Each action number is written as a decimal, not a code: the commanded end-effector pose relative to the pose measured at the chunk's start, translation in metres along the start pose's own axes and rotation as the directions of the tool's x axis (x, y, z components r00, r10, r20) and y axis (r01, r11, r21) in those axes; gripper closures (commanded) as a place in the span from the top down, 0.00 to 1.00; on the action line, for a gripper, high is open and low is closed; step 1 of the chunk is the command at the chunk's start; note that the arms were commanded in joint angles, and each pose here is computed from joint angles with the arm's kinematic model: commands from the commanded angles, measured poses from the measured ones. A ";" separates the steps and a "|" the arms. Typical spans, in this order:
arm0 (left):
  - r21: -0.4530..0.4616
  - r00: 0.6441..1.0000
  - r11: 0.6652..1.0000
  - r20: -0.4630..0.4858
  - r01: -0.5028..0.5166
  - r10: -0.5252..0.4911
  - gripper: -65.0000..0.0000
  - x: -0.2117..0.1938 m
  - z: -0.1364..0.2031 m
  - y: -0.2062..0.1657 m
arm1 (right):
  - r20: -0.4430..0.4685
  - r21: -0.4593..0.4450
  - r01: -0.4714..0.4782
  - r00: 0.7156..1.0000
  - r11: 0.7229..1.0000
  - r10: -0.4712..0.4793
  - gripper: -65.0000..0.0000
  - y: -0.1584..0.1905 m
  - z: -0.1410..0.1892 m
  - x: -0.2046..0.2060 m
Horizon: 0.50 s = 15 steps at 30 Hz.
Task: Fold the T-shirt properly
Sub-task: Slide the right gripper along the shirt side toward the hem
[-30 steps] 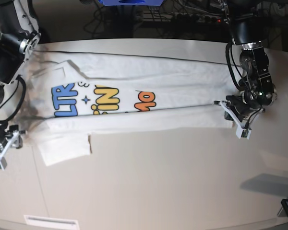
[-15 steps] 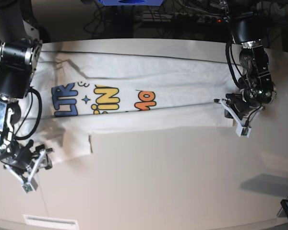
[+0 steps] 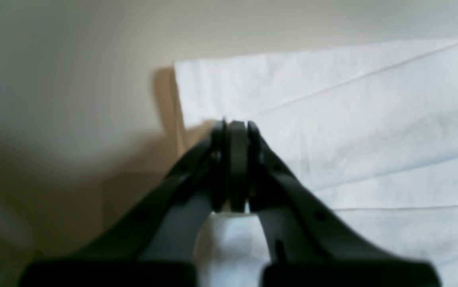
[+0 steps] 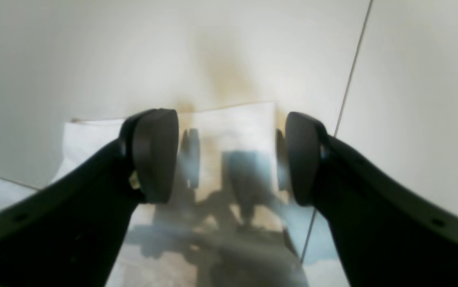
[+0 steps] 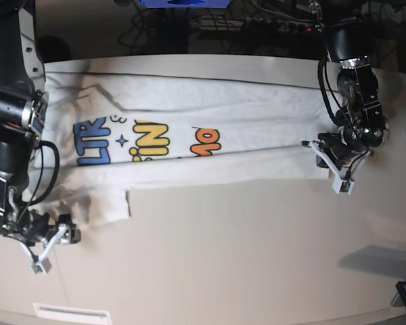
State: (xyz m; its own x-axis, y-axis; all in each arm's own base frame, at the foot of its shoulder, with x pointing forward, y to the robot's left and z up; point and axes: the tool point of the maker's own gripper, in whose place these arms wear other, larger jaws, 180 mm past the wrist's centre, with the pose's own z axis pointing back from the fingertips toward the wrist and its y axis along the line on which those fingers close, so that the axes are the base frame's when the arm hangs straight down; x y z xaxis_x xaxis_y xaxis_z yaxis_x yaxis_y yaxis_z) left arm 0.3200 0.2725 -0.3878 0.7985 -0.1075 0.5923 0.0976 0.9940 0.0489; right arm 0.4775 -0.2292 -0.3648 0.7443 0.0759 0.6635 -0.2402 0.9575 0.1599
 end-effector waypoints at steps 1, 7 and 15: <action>0.020 0.999 1.000 0.049 0.006 -0.007 0.00 0.017 0.006 0.008 | 0.079 -0.009 -0.004 0.997 1.000 0.005 0.63 -0.008 0.010 0.031; 0.020 0.999 1.000 0.049 0.006 -0.007 0.00 0.017 0.006 0.008 | 0.092 0.007 0.057 0.994 0.998 -0.058 0.63 -0.015 0.003 0.023; 0.020 0.999 1.000 0.049 0.006 -0.007 0.00 0.017 0.006 0.008 | 0.099 0.020 0.102 0.990 0.995 -0.104 0.63 -0.015 -0.006 0.011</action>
State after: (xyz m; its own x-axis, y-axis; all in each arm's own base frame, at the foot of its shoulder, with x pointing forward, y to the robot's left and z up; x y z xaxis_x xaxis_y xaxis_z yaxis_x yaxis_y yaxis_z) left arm 0.3200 0.2726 -0.3877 0.7984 -0.1072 0.5924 0.0972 0.9941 0.0489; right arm 0.4718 -0.2325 -0.3935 0.7584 -0.0412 0.6505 -0.1701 0.9509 0.2585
